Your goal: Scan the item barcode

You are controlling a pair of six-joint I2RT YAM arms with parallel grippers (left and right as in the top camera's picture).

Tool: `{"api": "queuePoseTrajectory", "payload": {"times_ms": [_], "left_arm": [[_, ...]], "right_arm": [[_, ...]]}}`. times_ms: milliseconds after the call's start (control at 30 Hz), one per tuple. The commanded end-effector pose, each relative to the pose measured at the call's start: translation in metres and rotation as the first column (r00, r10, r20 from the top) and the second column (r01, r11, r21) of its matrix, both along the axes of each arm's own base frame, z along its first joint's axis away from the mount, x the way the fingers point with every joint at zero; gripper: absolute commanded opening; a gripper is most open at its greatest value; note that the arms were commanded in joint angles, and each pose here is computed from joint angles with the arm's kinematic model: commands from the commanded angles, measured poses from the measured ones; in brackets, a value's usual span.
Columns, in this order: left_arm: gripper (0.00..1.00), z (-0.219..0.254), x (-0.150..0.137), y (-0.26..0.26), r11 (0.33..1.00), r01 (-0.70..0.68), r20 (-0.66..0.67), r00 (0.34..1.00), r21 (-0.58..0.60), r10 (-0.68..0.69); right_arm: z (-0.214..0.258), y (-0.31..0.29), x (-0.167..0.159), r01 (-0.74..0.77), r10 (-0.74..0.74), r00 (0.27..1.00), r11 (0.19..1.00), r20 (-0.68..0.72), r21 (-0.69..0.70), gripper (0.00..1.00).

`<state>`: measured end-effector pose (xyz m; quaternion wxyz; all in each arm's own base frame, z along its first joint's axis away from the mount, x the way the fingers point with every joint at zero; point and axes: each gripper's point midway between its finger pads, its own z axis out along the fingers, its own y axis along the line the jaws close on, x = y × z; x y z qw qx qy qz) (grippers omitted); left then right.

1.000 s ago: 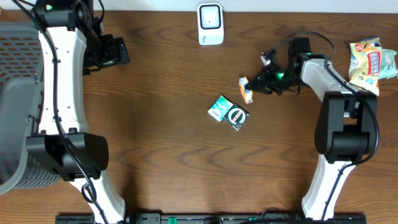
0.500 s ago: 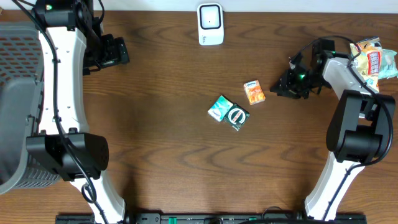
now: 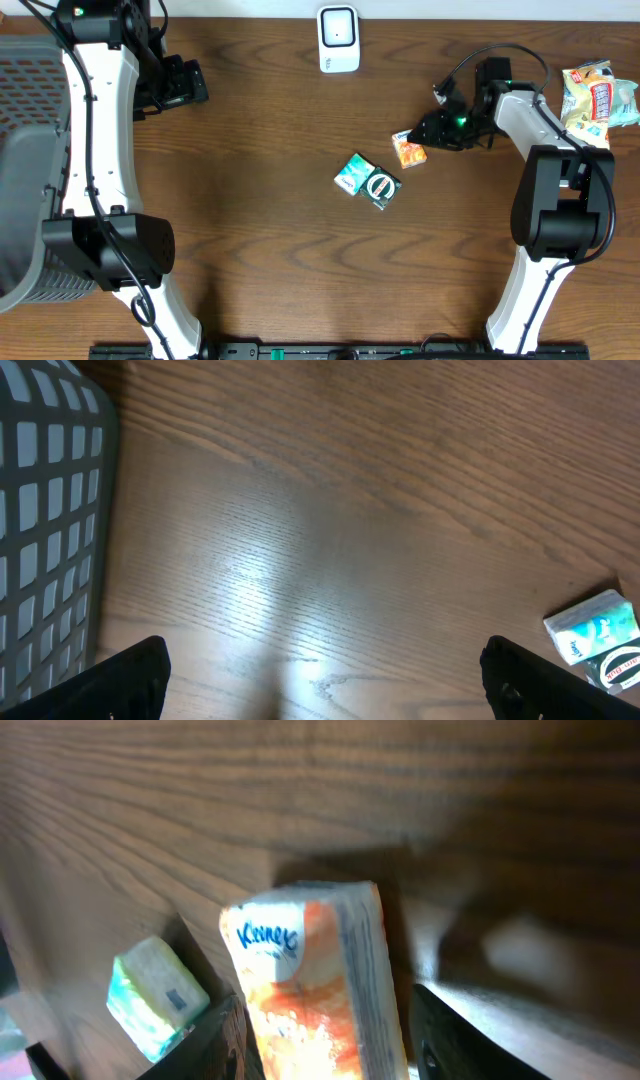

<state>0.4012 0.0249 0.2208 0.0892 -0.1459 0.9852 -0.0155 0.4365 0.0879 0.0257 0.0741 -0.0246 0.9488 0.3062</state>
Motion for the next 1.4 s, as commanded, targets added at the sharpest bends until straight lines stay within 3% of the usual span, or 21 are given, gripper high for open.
{"api": "queuePoseTrajectory", "payload": {"times_ms": [0,133,333,433,600,667,733,767,800,867,1000,1133,1200,1367], "left_arm": [[0.98,-0.001,0.0,0.003,1.0,0.0,-0.006,1.0,0.01,0.0],[0.98,-0.001,0.0,0.003,1.0,0.0,-0.006,1.0,0.01,0.0],[0.98,-0.001,0.0,0.003,1.0,0.0,-0.006,1.0,0.01,0.0],[0.98,-0.001,0.0,0.003,1.0,0.0,-0.006,1.0,0.01,0.0],[0.98,-0.001,0.0,0.003,1.0,0.0,-0.006,1.0,0.01,0.0],[0.98,-0.001,0.0,0.003,1.0,0.0,-0.006,1.0,0.01,0.0],[0.98,-0.001,0.0,0.003,1.0,0.0,-0.006,1.0,0.01,0.0],[0.98,-0.001,0.0,0.003,1.0,0.0,-0.006,1.0,0.01,0.0],[0.98,-0.001,0.0,0.003,1.0,0.0,-0.006,1.0,0.01,0.0],[0.98,-0.001,0.0,0.003,1.0,0.0,-0.006,1.0,0.01,0.0],[0.98,-0.001,0.0,0.003,1.0,0.0,-0.006,1.0,0.01,0.0],[0.98,-0.001,0.0,0.003,1.0,0.0,-0.006,1.0,0.01,0.0],[0.98,-0.001,0.0,0.003,1.0,0.0,-0.006,1.0,0.01,0.0],[0.98,-0.001,0.0,0.003,1.0,0.0,-0.006,1.0,0.01,0.0]], "right_arm": [[-0.007,0.005,-0.01,-0.026,0.026,1.0,1.0,-0.015,0.001,0.45],[-0.013,0.006,-0.013,-0.027,0.027,0.999,1.0,-0.02,0.002,0.27],[-0.013,0.006,-0.014,-0.004,0.004,0.999,1.0,-0.044,0.004,0.23],[-0.016,0.007,-0.017,-0.01,0.009,0.999,1.0,-0.049,-0.011,0.4],[-0.026,0.011,-0.022,-0.032,0.029,0.998,0.998,-0.056,-0.062,0.45],[-0.028,0.014,-0.024,-0.041,0.036,0.998,0.996,-0.058,-0.078,0.35],[-0.029,0.019,-0.025,-0.054,0.049,0.997,0.995,-0.058,-0.081,0.09],[-0.028,0.021,-0.026,-0.05,0.045,0.997,0.996,-0.063,-0.08,0.02],[-0.028,0.023,-0.026,-0.035,0.029,0.997,0.997,-0.073,-0.074,0.01],[-0.02,0.03,-0.023,-0.007,0.007,0.996,1.0,-0.083,-0.007,0.01],[0.031,0.051,-0.014,-0.012,0.028,0.999,0.94,-0.042,0.342,0.01],[0.114,0.057,-0.006,-0.124,0.054,0.992,0.66,0.118,0.741,0.01],[0.129,0.054,-0.002,-0.156,0.056,0.986,0.604,0.154,0.782,0.01],[0.131,0.059,0.0,-0.16,0.066,0.986,0.602,0.151,0.782,0.01]]}}
